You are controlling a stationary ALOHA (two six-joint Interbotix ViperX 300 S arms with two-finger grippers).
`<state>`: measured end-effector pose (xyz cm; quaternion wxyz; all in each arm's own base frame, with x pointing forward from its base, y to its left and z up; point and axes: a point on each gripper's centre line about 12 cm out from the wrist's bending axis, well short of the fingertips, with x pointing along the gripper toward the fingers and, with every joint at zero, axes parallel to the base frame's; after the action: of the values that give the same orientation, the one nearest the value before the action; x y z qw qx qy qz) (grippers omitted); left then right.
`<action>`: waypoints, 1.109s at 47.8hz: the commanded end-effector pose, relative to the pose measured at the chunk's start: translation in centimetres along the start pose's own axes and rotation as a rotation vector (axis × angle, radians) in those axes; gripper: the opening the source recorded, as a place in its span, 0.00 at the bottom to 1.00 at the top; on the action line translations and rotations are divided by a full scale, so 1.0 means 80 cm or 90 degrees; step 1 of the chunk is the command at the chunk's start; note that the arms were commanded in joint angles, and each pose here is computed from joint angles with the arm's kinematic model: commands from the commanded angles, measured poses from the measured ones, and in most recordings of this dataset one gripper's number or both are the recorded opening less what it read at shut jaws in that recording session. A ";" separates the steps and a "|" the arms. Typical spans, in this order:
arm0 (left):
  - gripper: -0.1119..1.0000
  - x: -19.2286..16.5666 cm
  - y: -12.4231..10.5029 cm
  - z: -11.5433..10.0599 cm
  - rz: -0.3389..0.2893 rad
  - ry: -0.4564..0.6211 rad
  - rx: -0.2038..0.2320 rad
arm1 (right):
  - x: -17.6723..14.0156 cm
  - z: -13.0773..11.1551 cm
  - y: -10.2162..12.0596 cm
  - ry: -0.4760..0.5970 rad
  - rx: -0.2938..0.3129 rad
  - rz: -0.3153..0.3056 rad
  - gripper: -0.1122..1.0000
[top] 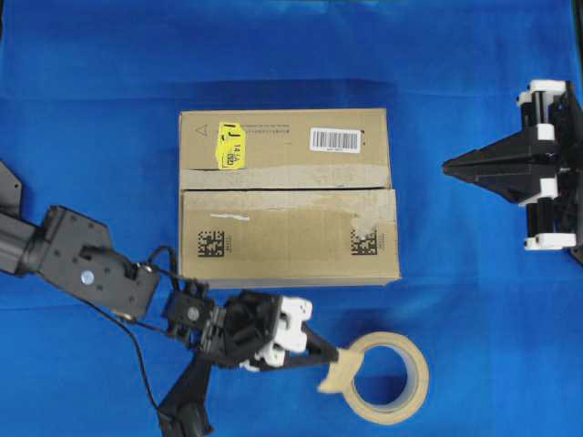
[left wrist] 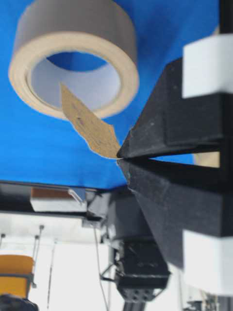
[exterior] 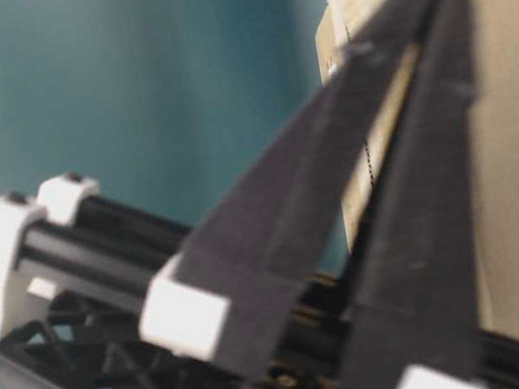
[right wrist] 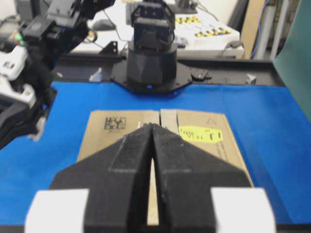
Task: Apply tape along the seams of the closed cardboard box to seal it securely.
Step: 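Carry the tape piece over the box seam with the left gripper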
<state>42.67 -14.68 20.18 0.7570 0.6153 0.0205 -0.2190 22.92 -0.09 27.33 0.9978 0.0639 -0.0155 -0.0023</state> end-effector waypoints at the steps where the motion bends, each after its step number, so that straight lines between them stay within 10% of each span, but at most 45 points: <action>1: 0.10 -0.017 0.028 -0.009 0.036 0.008 -0.007 | 0.004 0.007 0.001 -0.011 0.000 0.002 0.11; 27: 0.10 -0.102 0.073 -0.119 0.110 0.145 -0.037 | 0.006 0.004 0.000 -0.006 -0.001 0.000 0.11; 53: 0.10 -0.115 0.036 -0.164 -0.005 0.219 -0.072 | 0.018 -0.012 -0.001 0.026 -0.001 -0.003 0.11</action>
<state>38.68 0.75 21.61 0.7726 0.6001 0.1698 -0.1191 23.98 -0.10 25.66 0.9978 0.0638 0.0174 -0.0045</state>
